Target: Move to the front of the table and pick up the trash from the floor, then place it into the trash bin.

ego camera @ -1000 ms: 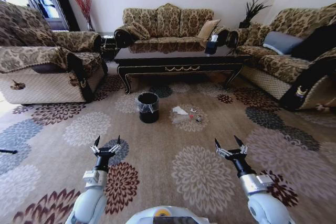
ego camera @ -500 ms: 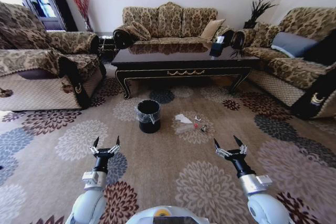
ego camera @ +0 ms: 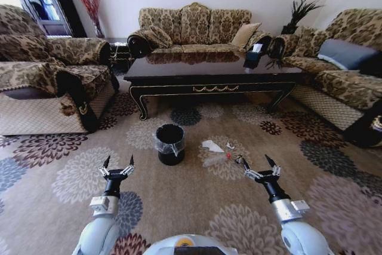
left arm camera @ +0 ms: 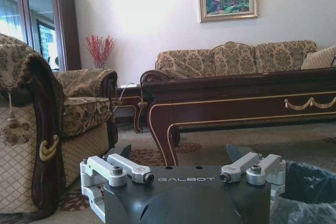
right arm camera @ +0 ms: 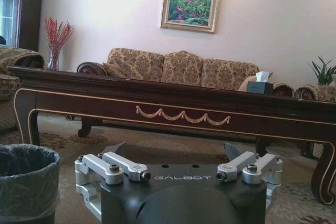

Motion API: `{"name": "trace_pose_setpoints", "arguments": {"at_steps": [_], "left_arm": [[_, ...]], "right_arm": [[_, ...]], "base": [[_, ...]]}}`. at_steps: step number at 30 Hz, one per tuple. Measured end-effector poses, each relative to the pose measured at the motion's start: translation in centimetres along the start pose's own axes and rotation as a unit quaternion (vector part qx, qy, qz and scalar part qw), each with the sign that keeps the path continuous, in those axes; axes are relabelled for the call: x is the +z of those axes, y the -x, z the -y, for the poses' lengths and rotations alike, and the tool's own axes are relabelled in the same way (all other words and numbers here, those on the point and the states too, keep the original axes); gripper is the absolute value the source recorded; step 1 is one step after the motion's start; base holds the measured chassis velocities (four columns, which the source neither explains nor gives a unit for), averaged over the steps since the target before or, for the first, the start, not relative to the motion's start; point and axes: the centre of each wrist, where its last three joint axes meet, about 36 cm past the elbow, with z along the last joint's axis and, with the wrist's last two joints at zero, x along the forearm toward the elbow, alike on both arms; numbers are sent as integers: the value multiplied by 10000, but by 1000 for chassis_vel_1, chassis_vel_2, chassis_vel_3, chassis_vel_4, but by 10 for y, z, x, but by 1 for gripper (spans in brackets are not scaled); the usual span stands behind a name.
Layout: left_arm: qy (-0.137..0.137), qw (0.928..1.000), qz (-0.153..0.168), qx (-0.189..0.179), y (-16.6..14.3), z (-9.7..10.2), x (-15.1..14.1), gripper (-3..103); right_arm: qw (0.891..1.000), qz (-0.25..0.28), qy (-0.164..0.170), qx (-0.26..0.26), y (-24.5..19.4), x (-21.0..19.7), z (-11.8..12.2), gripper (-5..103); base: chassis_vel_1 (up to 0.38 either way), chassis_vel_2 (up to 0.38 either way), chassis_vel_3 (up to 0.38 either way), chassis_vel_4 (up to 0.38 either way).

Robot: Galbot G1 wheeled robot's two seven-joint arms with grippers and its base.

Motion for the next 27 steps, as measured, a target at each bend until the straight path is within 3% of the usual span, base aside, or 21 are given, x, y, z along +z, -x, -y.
{"name": "trace_pose_setpoints", "arguments": {"at_steps": [19, 23, 24, 27], "left_arm": [[-69, 9999, -138, 74, 3, 4, -5, 100], [27, 9977, -625, 266, 4, 14, -29, 100], [27, 9977, -625, 266, 4, 14, -29, 100], [-170, 9932, -1094, 373, 4, 20, -60, 100]], "right_arm": [[10000, 3, 54, 64, -2, 2, -3, 100], [9999, -13, 42, 92, -3, 7, -3, 100], [9999, -13, 42, 92, -3, 7, -3, 100], [9999, -38, 31, 113, -4, 11, -5, 100]], "base": [[-188, 185, 183, -184], [-56, 48, 39, -38], [0, 0, 0, 0], [0, 0, 0, 0]]}}
